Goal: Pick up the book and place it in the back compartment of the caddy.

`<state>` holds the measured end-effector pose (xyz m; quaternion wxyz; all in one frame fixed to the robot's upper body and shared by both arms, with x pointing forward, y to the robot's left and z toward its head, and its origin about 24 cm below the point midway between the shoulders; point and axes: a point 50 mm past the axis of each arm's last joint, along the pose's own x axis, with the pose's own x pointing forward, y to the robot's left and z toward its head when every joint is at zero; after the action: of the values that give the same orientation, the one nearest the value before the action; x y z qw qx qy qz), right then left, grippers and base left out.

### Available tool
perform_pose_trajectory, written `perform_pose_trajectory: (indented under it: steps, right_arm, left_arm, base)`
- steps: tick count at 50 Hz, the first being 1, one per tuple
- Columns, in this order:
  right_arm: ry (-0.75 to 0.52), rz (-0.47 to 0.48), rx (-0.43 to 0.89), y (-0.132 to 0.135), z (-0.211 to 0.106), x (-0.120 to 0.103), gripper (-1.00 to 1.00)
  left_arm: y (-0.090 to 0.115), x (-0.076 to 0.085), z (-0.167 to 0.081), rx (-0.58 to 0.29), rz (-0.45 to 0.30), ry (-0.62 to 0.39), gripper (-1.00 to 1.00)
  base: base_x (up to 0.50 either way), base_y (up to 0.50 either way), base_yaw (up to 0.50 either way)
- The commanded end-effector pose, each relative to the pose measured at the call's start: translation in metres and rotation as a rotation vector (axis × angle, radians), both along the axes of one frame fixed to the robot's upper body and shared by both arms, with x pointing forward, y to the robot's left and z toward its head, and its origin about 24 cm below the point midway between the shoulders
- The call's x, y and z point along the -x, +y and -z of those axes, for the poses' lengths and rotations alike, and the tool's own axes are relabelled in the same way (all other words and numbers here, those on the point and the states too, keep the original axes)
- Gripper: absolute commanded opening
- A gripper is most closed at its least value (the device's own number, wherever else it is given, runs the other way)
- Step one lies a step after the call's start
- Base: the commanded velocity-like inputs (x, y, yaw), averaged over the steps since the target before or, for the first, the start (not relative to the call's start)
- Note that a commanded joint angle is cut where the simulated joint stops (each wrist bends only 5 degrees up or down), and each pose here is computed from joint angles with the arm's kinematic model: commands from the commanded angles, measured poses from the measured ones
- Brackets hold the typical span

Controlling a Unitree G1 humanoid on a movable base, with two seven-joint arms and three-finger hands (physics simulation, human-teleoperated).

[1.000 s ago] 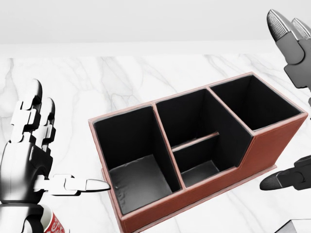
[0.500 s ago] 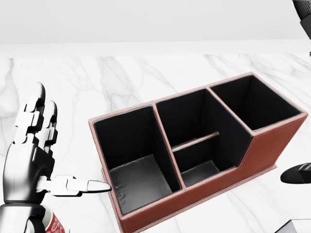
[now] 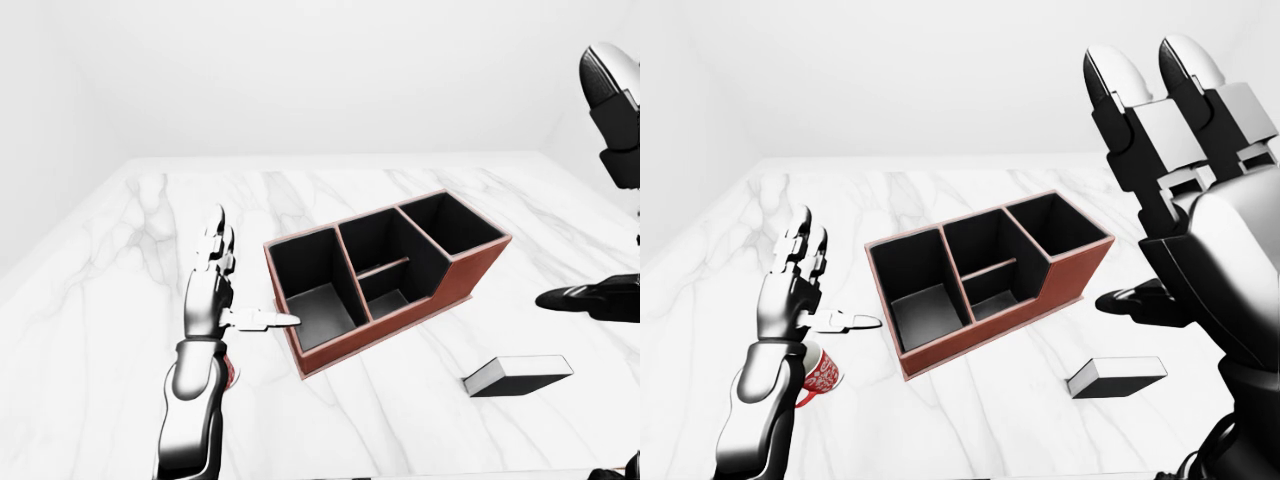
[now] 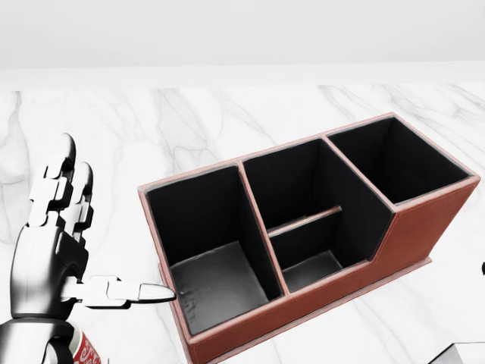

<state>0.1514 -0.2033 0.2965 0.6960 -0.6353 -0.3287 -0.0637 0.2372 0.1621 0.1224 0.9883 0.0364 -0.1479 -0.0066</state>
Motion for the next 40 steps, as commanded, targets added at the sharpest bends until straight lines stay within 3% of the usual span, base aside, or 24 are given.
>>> perform_pose_trajectory:
  steps: [1,13,40]
  right_arm:
    - [-0.061,0.060,0.064,-0.001,-0.009,0.009,1.00]
    - [-0.069,0.109,0.081,-0.004,-0.009,0.012,1.00]
    - [0.245,0.273,-0.216,-0.059,0.045,-0.016,1.00]
  left_arm:
    - [0.000,-0.001,0.003,-0.001,-0.001,0.015,1.00]
    - [0.000,0.000,0.001,-0.003,-0.001,0.006,1.00]
    - [0.000,-0.001,0.004,-0.004,-0.001,0.016,1.00]
  base:
    - [0.00,0.00,0.00]
    - [0.00,0.00,0.00]
    - [0.00,0.00,0.00]
